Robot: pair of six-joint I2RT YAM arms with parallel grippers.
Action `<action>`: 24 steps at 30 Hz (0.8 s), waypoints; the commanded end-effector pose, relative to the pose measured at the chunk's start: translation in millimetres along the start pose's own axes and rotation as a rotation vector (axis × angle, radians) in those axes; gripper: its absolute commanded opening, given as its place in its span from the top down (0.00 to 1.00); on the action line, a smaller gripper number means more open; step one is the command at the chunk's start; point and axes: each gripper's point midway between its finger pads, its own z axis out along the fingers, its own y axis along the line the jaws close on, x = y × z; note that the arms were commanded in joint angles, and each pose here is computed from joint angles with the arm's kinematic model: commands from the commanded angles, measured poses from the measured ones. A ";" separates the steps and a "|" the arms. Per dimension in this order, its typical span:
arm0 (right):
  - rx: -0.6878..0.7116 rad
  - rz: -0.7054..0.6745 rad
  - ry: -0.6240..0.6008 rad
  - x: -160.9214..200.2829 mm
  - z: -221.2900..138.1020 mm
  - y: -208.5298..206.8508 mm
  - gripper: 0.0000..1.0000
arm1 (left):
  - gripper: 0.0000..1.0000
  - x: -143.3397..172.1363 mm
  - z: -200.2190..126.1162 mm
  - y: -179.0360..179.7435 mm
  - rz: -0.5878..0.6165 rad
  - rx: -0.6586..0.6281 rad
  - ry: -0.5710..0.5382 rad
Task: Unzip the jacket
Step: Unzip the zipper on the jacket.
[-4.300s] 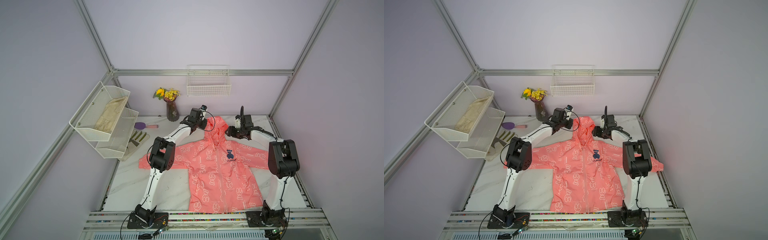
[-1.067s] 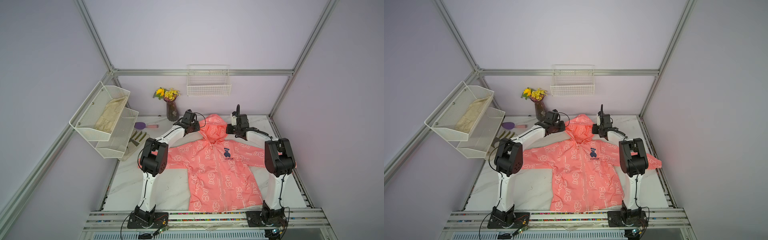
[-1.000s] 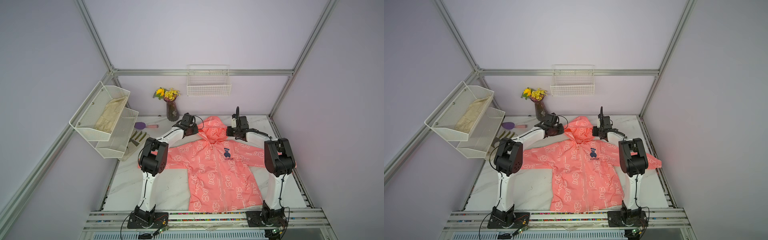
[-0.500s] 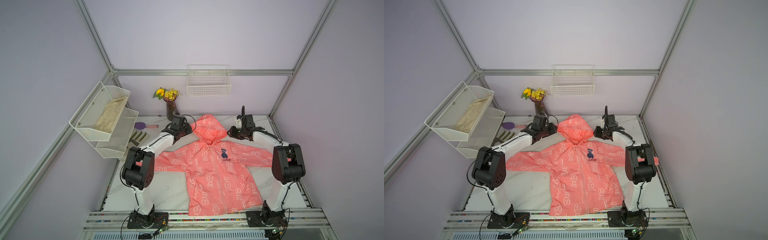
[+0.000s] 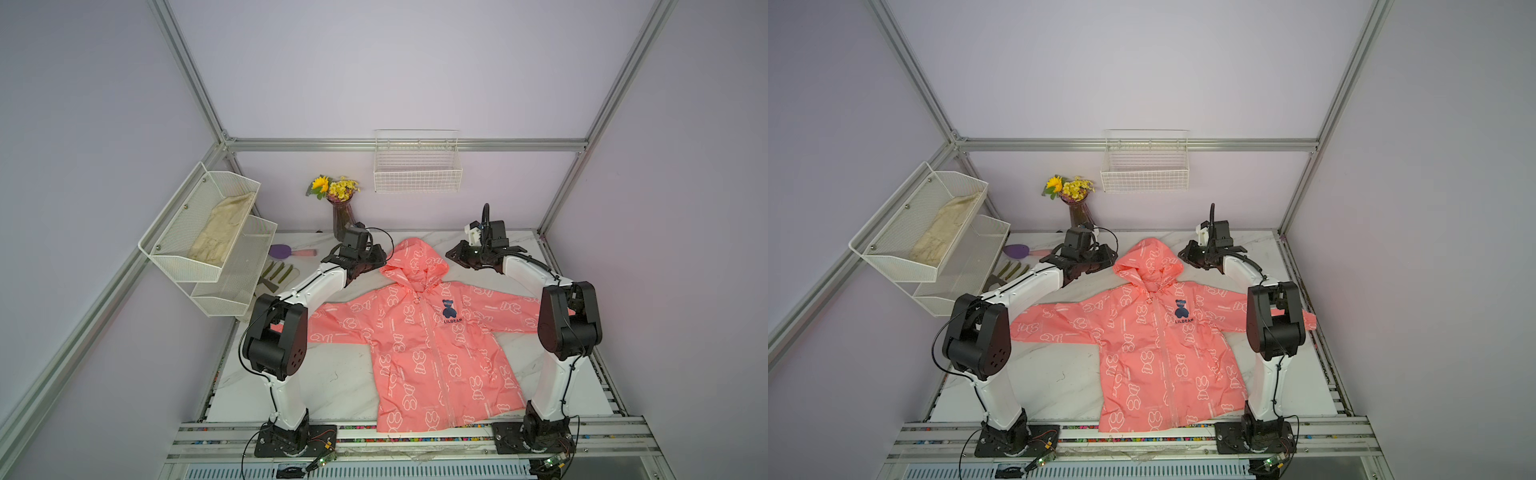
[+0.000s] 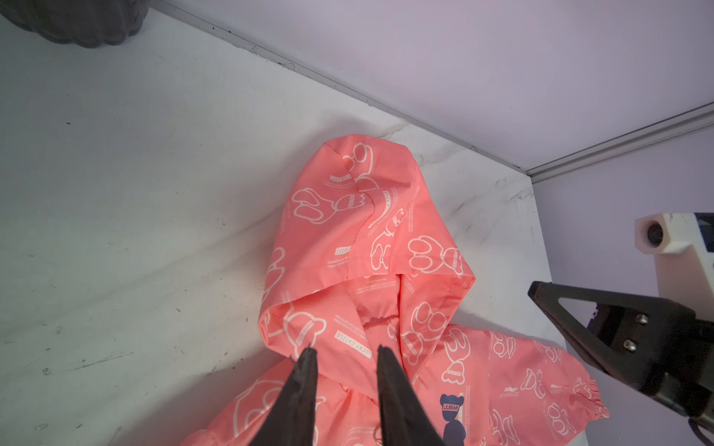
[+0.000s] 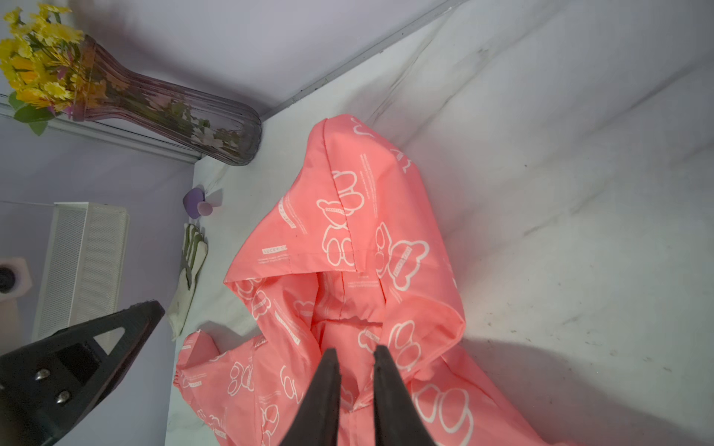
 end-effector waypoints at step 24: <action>0.003 0.357 0.073 29.8 85.0 -103.6 0.98 | 1.00 40.4 121.2 53.1 -0.180 0.008 0.192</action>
